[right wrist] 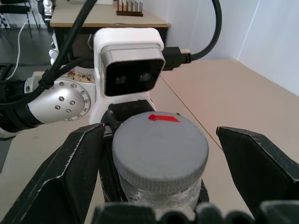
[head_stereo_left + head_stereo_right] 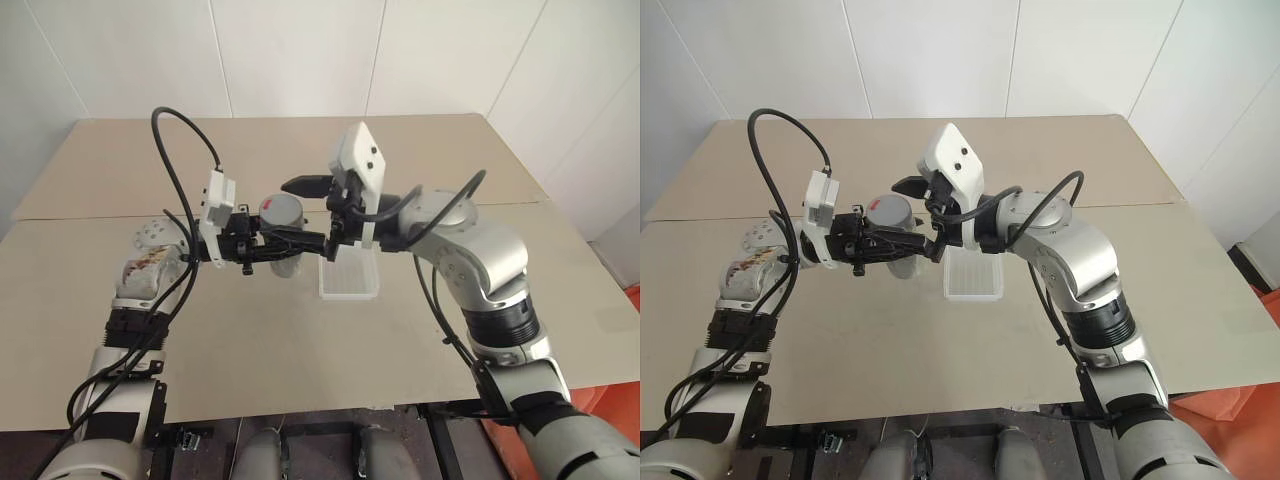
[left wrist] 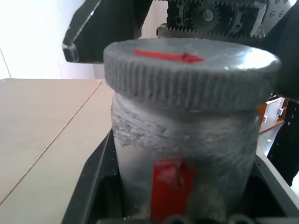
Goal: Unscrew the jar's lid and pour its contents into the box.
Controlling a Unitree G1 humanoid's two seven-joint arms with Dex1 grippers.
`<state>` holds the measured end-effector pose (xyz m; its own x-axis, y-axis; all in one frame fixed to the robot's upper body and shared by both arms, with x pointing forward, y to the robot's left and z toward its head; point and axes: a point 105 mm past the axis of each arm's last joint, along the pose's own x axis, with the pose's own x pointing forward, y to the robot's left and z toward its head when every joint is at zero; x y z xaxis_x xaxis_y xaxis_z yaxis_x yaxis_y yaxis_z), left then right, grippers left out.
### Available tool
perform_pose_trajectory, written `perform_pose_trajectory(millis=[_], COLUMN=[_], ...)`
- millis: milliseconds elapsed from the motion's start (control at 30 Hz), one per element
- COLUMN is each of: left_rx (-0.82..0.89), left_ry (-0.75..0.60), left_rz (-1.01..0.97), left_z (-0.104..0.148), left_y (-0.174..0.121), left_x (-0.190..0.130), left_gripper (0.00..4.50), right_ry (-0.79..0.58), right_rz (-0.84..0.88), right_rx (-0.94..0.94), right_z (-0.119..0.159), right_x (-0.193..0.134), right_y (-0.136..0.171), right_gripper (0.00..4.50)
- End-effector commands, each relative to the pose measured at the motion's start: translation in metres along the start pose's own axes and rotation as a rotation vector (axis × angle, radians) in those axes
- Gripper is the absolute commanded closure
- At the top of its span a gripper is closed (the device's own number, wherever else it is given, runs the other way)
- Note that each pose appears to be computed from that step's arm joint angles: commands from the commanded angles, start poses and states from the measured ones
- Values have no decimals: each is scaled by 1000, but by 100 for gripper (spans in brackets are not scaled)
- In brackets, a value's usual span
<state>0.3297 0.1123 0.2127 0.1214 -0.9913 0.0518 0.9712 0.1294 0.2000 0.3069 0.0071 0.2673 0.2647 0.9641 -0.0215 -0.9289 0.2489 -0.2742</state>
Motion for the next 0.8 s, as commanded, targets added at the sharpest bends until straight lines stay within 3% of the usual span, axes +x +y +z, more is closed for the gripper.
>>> perform_pose_trajectory(millis=[33,167,433,800], left_rx=[65,68,60,-15], left_ry=[-7,-3,23,40], left_rz=[-8,-11,-53,-78], left_z=[11,11,8,-3], left_y=[-1,-1,-7,-17], left_x=[1,1,-3,-10], left_gripper=[256,256,256,256], right_ry=[-37,-39,-83,-179], right_rz=[17,25,159,91], right_rx=[-50,-44,-21,-105], right_z=[16,15,23,50], right_x=[0,-1,-9,-33], right_y=[2,0,-7,-29], right_gripper=[58,174,174,174])
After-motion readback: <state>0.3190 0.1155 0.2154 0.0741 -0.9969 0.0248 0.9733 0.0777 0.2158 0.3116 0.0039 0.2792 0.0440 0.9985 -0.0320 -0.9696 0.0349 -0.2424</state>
